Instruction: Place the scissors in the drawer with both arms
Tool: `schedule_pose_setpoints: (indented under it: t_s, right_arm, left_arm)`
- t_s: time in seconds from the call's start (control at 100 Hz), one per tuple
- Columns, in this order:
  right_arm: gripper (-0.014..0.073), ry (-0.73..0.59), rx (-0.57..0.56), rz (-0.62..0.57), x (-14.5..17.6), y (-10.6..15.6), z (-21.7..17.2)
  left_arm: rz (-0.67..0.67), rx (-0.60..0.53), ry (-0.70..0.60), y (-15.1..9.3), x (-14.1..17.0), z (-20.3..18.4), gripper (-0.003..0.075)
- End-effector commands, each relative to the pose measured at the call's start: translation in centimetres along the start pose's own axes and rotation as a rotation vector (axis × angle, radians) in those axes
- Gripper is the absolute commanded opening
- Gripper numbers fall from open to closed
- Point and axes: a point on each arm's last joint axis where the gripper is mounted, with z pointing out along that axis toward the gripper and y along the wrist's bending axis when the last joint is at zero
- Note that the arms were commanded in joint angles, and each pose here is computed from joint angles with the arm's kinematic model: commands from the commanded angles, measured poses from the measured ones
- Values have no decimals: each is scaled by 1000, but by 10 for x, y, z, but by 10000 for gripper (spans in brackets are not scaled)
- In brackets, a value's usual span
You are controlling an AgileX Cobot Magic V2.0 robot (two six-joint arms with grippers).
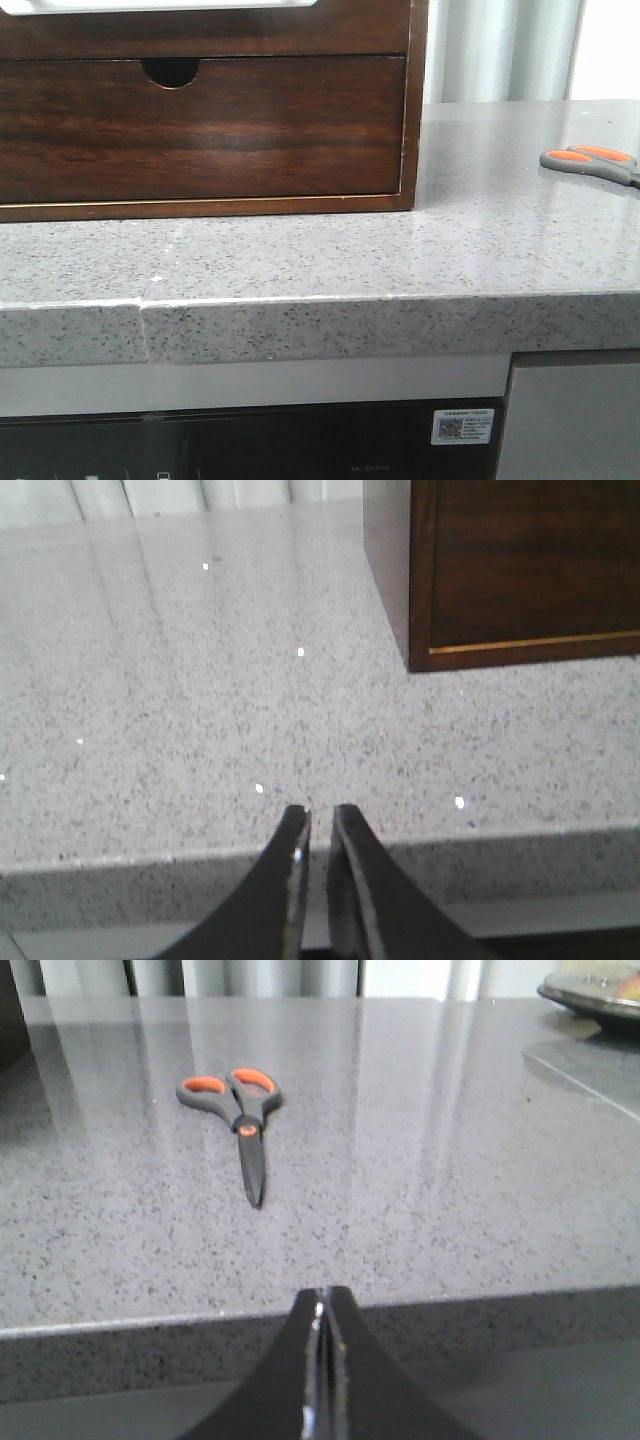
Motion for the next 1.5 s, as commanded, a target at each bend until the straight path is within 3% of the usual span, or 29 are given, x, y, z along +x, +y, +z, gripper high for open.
schedule_pose_setpoints:
  t_s: [0.0, 0.13, 0.65, 0.75, 0.87, 1.13, 1.49]
  right_arm:
    - [-96, -142, 2, -9, -9, 0, -1]
    - [-96, -227, 0, -8, -16, 1, -3]
    - [-96, -219, -7, 36, -17, 1, -3]
    - [-96, -227, -19, 44, -22, 1, -5]
    - [-96, -249, -40, 44, -33, 1, -8]
    - [-96, -79, -103, 35, -59, 4, -2]
    - [-96, -33, -119, 30, -101, 5, 16]
  left_arm:
    - [-2, -10, -136, 1, -7, -2, 4]
    - [-2, -13, -172, 1, -10, -2, 4]
    - [-72, -8, -253, 1, -18, -4, 4]
    - [-153, 4, -268, 1, -22, -6, 4]
    - [-152, 5, -298, 2, -33, -10, 4]
    - [-125, 27, -247, 3, -73, -27, 4]
    - [-128, 30, -298, 6, -104, -38, 5]
